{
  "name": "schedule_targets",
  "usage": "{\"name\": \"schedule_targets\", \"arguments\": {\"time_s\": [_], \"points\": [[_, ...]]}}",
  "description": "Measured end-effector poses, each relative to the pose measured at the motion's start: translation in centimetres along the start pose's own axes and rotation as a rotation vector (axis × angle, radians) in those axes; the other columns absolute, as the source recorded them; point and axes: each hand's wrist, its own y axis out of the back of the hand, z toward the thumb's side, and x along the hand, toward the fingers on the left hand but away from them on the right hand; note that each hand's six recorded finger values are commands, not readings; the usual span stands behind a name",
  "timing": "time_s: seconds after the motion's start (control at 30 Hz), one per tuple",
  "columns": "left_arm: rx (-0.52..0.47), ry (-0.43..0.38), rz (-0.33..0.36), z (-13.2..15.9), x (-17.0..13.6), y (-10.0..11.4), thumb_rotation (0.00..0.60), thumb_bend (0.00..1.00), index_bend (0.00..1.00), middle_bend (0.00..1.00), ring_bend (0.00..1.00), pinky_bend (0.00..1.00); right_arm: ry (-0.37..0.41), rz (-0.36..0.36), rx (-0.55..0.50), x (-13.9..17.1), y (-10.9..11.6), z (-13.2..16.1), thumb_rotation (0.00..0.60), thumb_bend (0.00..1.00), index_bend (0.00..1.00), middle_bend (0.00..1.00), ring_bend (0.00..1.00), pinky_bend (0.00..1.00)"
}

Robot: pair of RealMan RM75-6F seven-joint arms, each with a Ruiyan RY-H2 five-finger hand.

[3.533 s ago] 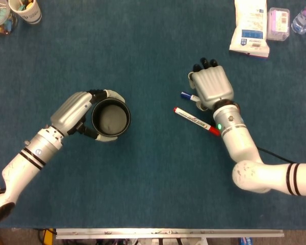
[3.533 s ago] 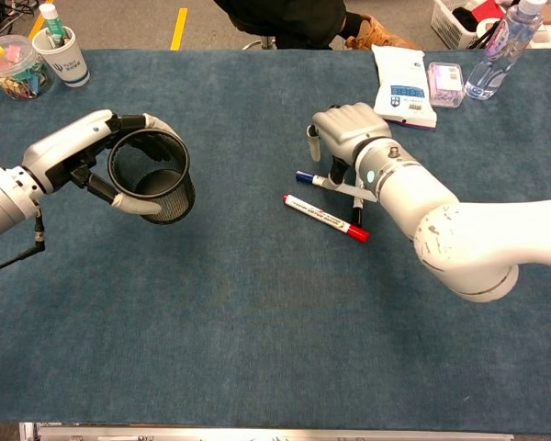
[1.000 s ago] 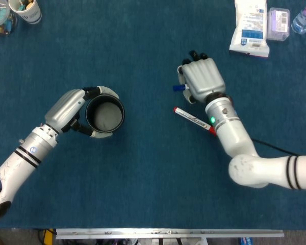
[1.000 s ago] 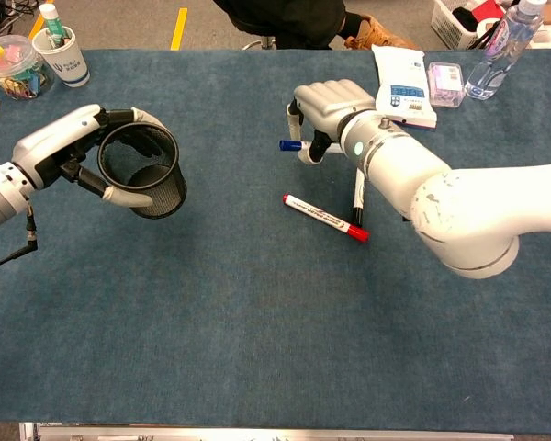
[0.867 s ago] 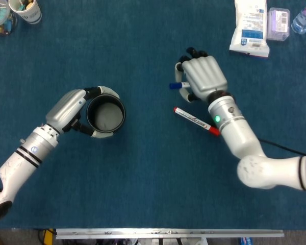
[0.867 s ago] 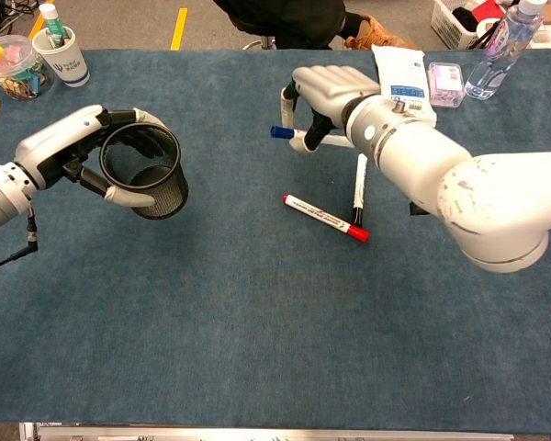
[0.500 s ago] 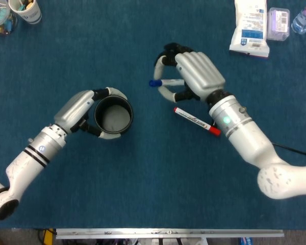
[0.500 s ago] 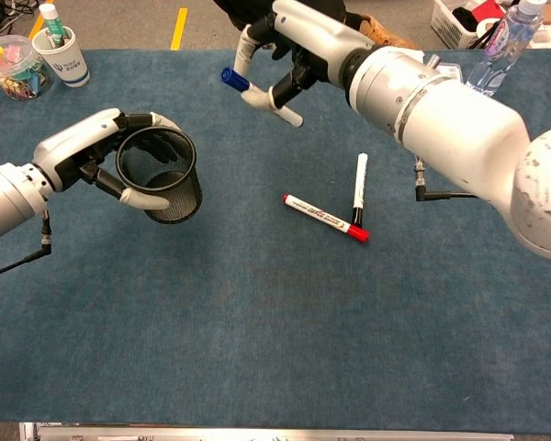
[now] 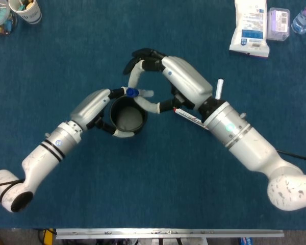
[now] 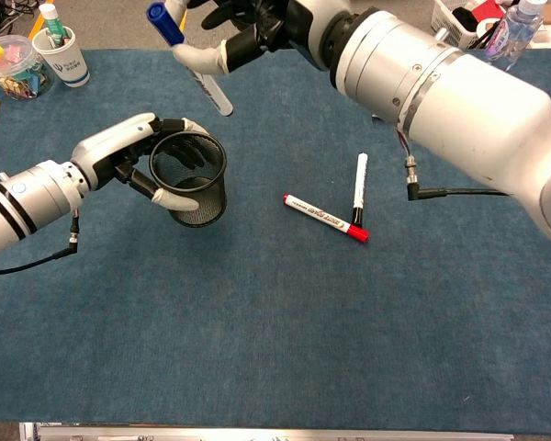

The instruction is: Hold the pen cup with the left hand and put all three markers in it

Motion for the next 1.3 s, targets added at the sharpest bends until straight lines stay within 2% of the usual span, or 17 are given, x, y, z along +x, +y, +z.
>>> {"name": "schedule_targets", "arguments": {"time_s": [0.3, 0.63, 0.77, 0.9, 1.03, 1.17, 1.3], "points": [[-0.001, -0.003, -0.012, 0.6, 1.3, -0.2, 0.600, 0.02, 0.32, 0.41, 0.34, 0.29, 0.002, 0.051, -0.008, -0.6, -1.9, -0.4, 0.600, 0.34, 0.67, 0.37, 0.16, 0.20], [-0.018, -0.011, -0.006, 1.3, 2.2, -0.2, 0.600, 0.02, 0.32, 0.41, 0.34, 0.29, 0.020, 0.072, 0.006, -1.7, -3.6, -0.8, 0.600, 0.34, 0.66, 0.33, 0.16, 0.12], [-0.014, -0.012, 0.000, 1.4, 2.2, 0.1, 0.600, 0.02, 0.32, 0.41, 0.34, 0.29, 0.032, 0.072, 0.046, -2.0, -4.0, -1.2, 0.600, 0.33, 0.51, 0.26, 0.12, 0.08], [-0.012, -0.007, 0.008, 1.3, 2.1, 0.4, 0.600, 0.02, 0.32, 0.41, 0.34, 0.29, 0.044, 0.070, 0.091, -2.0, -4.0, -1.5, 0.600, 0.22, 0.33, 0.21, 0.08, 0.06], [-0.012, -0.002, 0.010, 1.1, 2.1, 0.6, 0.600, 0.02, 0.32, 0.41, 0.34, 0.29, 0.051, 0.053, 0.132, -2.0, -3.7, -1.7, 0.600, 0.16, 0.25, 0.19, 0.07, 0.06], [-0.011, 0.001, 0.020, 0.9, 1.9, 1.0, 0.600, 0.02, 0.32, 0.41, 0.34, 0.29, 0.062, 0.025, 0.172, -1.7, -2.9, -1.8, 0.600, 0.15, 0.25, 0.19, 0.06, 0.06], [-0.004, 0.003, 0.038, 0.6, 1.4, 1.7, 0.600, 0.02, 0.32, 0.41, 0.34, 0.29, 0.079, -0.032, 0.243, -0.5, -0.6, -2.0, 0.600, 0.17, 0.38, 0.27, 0.08, 0.06]]}}
